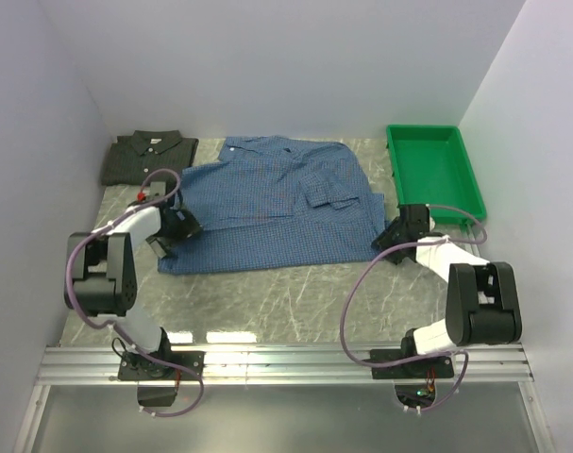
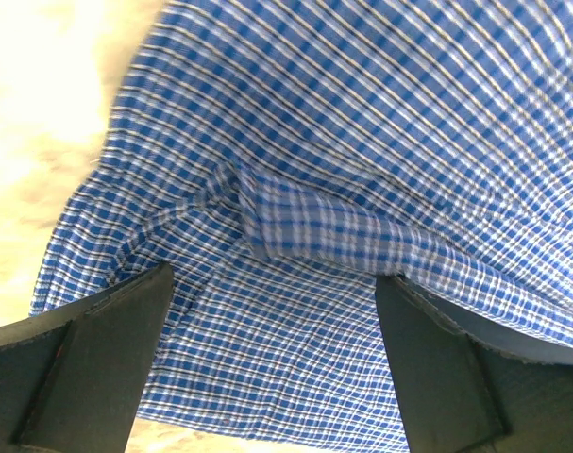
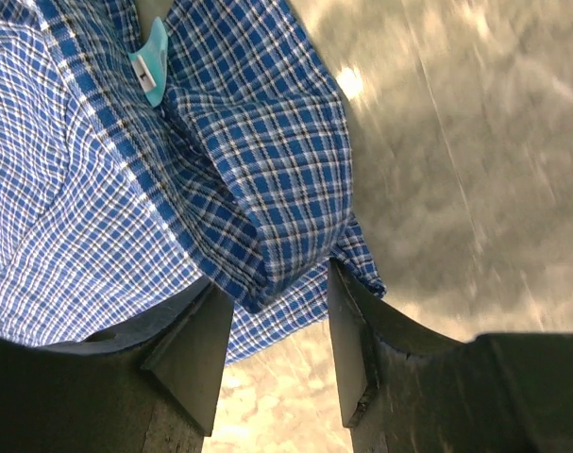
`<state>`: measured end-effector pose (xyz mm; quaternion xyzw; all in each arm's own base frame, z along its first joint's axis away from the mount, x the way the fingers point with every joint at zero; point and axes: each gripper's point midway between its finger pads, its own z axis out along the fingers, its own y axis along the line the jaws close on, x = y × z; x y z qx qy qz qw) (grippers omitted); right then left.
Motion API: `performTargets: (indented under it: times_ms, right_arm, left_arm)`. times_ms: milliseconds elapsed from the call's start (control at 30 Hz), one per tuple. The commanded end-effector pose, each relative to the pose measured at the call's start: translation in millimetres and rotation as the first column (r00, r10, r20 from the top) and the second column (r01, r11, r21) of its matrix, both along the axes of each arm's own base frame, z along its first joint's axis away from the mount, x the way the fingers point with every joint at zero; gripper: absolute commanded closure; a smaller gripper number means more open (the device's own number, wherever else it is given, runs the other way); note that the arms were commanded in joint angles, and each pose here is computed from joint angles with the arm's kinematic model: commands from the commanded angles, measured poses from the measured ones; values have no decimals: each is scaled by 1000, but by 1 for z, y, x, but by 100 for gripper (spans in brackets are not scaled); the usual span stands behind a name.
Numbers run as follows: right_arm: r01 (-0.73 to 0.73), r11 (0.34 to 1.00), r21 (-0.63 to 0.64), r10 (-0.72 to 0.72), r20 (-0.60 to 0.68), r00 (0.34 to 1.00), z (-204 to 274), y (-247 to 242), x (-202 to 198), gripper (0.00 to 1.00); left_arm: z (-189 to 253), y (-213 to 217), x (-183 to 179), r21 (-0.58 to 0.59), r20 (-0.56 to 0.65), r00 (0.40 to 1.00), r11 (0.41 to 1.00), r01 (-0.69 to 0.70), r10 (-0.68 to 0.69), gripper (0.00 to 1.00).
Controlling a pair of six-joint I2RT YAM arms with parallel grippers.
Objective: Fold and stack the long sleeve shirts
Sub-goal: Fold the shirt
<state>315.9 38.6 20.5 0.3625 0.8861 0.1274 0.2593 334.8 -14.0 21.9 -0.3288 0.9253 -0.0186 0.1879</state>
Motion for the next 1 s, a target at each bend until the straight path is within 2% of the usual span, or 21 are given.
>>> performTargets:
  times_ms: [0, 133, 267, 300, 400, 433, 533, 567, 733, 867, 967]
  right_arm:
    - [13, 1000, 3, -12, -95, 995, -9, -2, -39, 49]
    - [-24, 999, 41, 28, -117, 993, -15, 7, -71, 49]
    - [-92, 995, 22, 92, -12, 996, 14, 17, -70, 48]
    - [-134, 991, 7, 134, 12, 991, 22, 21, -68, 48]
    - [-195, 978, -78, 204, 123, 971, 61, 24, -46, 48]
    - [-176, 976, -124, 195, 165, 967, 81, 19, -32, 48]
    - [-256, 958, -127, 279, 218, 935, 107, 34, -14, 50]
    - [-277, 955, -103, 293, 204, 934, 104, 40, -11, 51]
    - [-314, 949, 7, 308, 177, 935, 90, 61, 2, 51]
    - [-257, 966, -8, 257, 83, 963, 60, 42, 12, 51]
    - [-180, 981, -75, 183, 33, 983, 44, 11, 21, 52]
  left_arm:
    - [-30, 17, -63, -20, -176, 981, 996, -90, 85, 3]
    - [-20, 36, -79, 1, -144, 975, 985, -171, 169, 3]
    - [7, 60, -76, 42, -45, 967, 967, -250, 252, 2]
    - [23, 64, -67, 51, 13, 966, 965, -259, 259, 1]
    - [55, 56, -49, 26, 110, 972, 977, -210, 206, 1]
    - [61, 44, -49, 28, 112, 980, 985, -169, 165, 1]
    - [87, 20, -38, 38, 176, 980, 995, -98, 89, 1]
    - [93, -4, -36, 32, 190, 982, 999, -25, 18, 1]
    - [74, -53, -43, -57, 186, 981, 996, 68, -56, 1]
    - [32, -59, -58, -79, 88, 993, 994, 80, -73, 1]
    - [12, -59, -66, -82, 41, 996, 994, 76, -73, 1]
